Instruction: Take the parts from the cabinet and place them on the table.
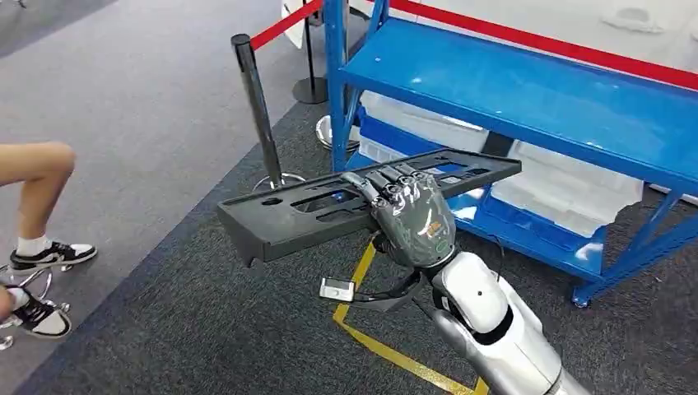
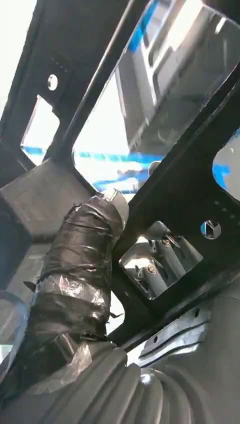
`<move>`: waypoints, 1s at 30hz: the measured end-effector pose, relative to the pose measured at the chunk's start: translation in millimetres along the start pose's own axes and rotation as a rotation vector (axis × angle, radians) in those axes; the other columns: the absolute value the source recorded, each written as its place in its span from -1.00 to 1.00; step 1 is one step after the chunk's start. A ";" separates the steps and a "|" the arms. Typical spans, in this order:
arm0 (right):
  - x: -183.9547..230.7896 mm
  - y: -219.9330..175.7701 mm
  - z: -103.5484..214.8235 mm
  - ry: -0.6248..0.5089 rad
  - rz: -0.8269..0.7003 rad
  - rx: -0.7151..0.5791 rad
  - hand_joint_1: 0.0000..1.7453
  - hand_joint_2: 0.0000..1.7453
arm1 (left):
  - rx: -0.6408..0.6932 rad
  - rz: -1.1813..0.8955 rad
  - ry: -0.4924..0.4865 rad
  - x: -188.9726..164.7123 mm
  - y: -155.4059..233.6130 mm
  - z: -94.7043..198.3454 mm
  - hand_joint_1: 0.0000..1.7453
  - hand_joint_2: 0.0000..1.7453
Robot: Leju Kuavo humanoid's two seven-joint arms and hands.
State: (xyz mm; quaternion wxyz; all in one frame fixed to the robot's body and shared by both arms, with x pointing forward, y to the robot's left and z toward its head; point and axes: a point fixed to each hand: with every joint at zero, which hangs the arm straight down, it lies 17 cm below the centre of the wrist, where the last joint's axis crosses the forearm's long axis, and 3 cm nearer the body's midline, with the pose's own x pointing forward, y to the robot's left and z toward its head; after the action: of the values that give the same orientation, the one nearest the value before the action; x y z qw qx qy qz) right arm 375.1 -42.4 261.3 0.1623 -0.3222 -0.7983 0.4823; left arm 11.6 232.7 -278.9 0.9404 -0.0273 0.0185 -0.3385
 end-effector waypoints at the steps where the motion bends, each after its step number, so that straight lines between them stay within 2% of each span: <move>1: 1.5 0.5 -2.1 0.001 -0.003 -0.002 1.00 1.00 | -0.001 -0.002 0.003 -0.7 -0.2 0.0 -1.00 1.00; 16: 8.5 8.9 -10.1 -0.009 -0.011 0.007 1.00 1.00 | 0.007 0.016 0.013 -5.3 1.5 -0.7 -1.00 1.00; 30: 10.8 5.2 -19.9 -0.013 -0.025 -0.012 1.00 1.00 | 0.045 0.015 -0.053 2.5 7.7 -1.9 -1.00 1.00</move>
State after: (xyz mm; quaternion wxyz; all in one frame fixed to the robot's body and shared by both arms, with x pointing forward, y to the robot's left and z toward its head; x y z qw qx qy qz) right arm 380.3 -20.2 265.7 0.1611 -0.3098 -0.8063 0.4775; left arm 18.4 237.0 -281.3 0.9434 -0.0150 -0.0136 -0.3310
